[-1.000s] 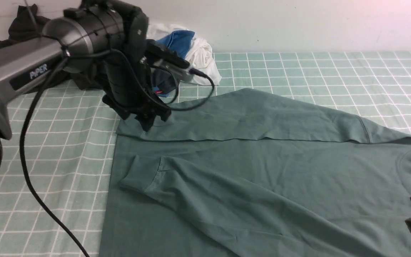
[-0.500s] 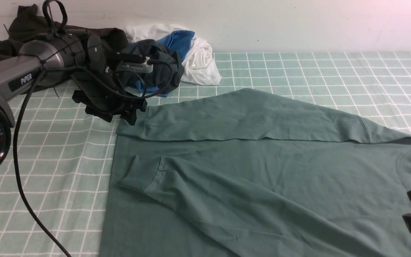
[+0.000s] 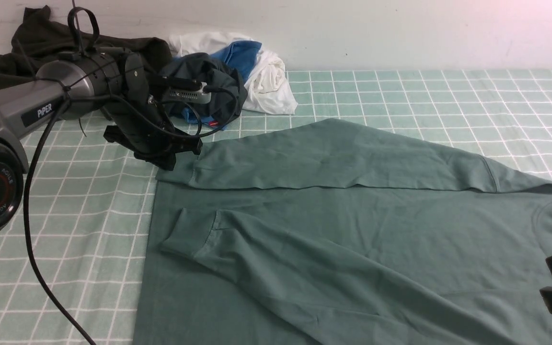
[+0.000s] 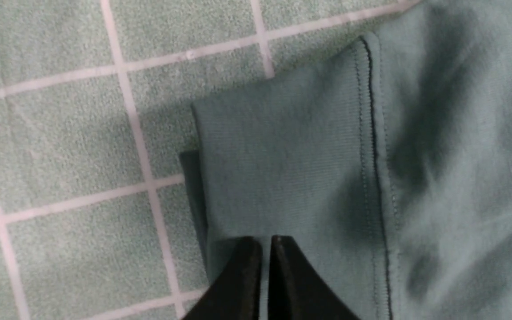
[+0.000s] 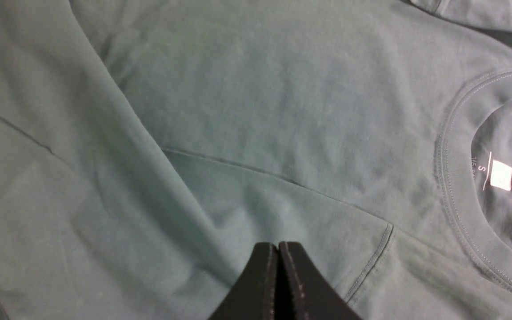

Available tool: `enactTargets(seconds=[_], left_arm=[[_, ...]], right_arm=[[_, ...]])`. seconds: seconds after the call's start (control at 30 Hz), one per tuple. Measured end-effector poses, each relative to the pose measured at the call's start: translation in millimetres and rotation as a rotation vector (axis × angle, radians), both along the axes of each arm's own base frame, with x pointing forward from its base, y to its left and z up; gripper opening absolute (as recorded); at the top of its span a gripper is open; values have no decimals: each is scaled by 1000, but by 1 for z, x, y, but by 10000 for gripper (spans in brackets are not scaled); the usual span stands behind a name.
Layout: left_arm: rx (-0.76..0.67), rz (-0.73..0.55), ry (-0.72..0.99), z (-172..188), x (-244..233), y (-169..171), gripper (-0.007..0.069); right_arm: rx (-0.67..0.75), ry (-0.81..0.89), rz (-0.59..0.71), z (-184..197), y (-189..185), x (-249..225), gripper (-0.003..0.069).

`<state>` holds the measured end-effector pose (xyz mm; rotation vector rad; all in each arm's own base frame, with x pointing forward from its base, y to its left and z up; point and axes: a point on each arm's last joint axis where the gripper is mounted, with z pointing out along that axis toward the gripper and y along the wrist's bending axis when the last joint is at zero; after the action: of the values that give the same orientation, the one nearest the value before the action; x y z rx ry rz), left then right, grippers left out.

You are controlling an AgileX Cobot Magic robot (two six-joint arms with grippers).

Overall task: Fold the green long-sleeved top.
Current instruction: Use the left arm to clamp the cuff farthest from it

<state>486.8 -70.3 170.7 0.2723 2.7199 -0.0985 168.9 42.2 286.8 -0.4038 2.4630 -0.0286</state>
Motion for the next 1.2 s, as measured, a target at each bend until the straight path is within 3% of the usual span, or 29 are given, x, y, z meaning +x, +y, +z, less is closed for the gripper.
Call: enactTargets(seconds=[0.33,0.5,0.53,0.63,0.77,0.87,1.0,1.13,1.2], left_arm=[[76,-34,4,0,0,5,15],[86,-16,17,0,-2,7,119],[77,-8,23,-1,-2,6,202],[55,2,39,-4,-2,5,315],[29,12,67,-9,-4,3,395],[25,13,71,-10,-4,2,383],[21,14,77,-10,-4,2,292],[11,16,86,-10,-5,1,100],[10,15,85,-9,-5,1,48]], right_arm=[[1,9,-2,-1,0,-1,-14],[0,12,-2,-1,0,-1,-14],[1,13,-2,-1,0,-1,-14],[2,14,-3,-1,0,-1,-14],[2,17,-3,-1,0,-1,-14],[1,21,-4,-1,0,-2,-14],[-2,28,-5,-2,0,-2,-14],[-4,35,-6,-2,-1,-3,-14],[-5,37,-6,-2,-1,-3,-14]])
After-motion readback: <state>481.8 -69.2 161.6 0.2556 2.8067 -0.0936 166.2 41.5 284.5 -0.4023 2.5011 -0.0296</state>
